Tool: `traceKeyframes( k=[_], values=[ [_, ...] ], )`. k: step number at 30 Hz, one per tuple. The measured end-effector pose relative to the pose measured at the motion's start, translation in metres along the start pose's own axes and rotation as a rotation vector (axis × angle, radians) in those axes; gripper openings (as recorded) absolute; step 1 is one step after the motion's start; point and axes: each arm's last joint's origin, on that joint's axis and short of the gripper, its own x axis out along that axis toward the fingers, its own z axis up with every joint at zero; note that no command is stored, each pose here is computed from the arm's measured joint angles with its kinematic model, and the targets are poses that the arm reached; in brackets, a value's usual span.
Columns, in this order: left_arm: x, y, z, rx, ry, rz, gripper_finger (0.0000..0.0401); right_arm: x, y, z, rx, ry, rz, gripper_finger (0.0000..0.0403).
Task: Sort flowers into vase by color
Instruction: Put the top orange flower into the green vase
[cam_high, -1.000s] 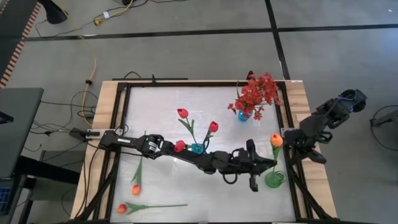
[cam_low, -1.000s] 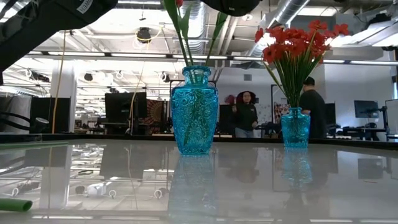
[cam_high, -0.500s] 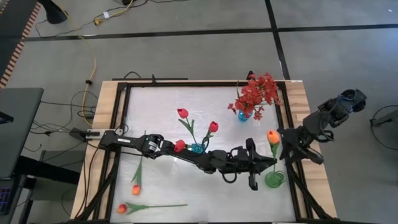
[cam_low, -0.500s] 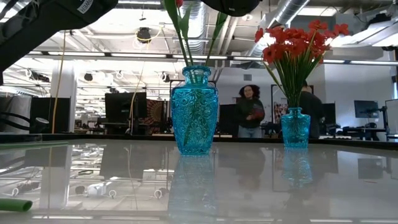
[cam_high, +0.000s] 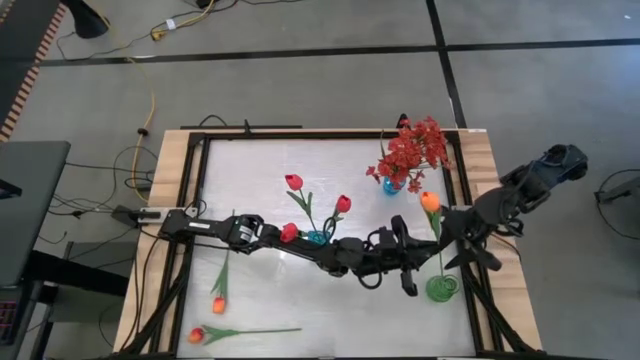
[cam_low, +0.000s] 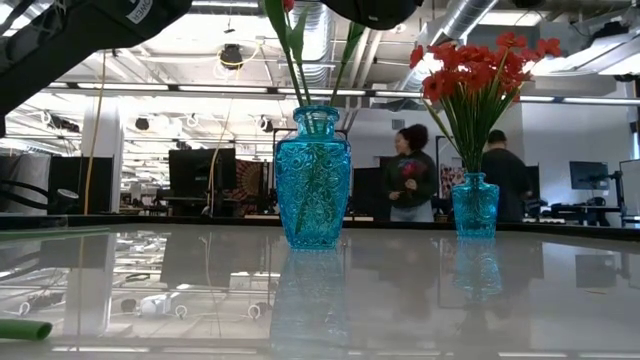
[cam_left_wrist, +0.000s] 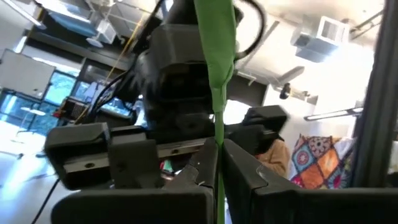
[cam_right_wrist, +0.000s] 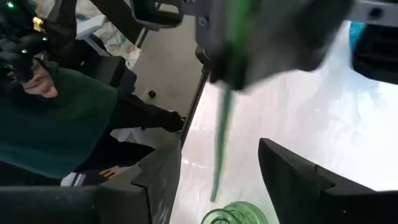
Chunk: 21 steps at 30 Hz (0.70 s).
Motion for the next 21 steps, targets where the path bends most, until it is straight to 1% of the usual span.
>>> traceKeyframes(
  k=[7,11,15,21],
  values=[
    [0.0000,0.0011,-0.0020,0.006,0.017,0.028,0.0000,0.0027,0.0001,0.0011,0.001,0.006,-0.001,0.0232],
    [-0.0001,0.0018,-0.0034,0.006,0.029,0.048,0.0000,0.0029,-0.0003,0.0007,0.002,0.011,-0.007,0.0219],
    [-0.0002,0.0029,-0.0031,0.005,0.021,0.087,0.0000,0.0027,-0.0010,0.0007,0.002,0.002,-0.029,0.0197],
    [-0.0002,0.0033,-0.0031,0.003,0.019,0.099,0.0000,0.0027,-0.0017,0.0007,-0.002,-0.005,-0.051,0.0144]
  ],
)
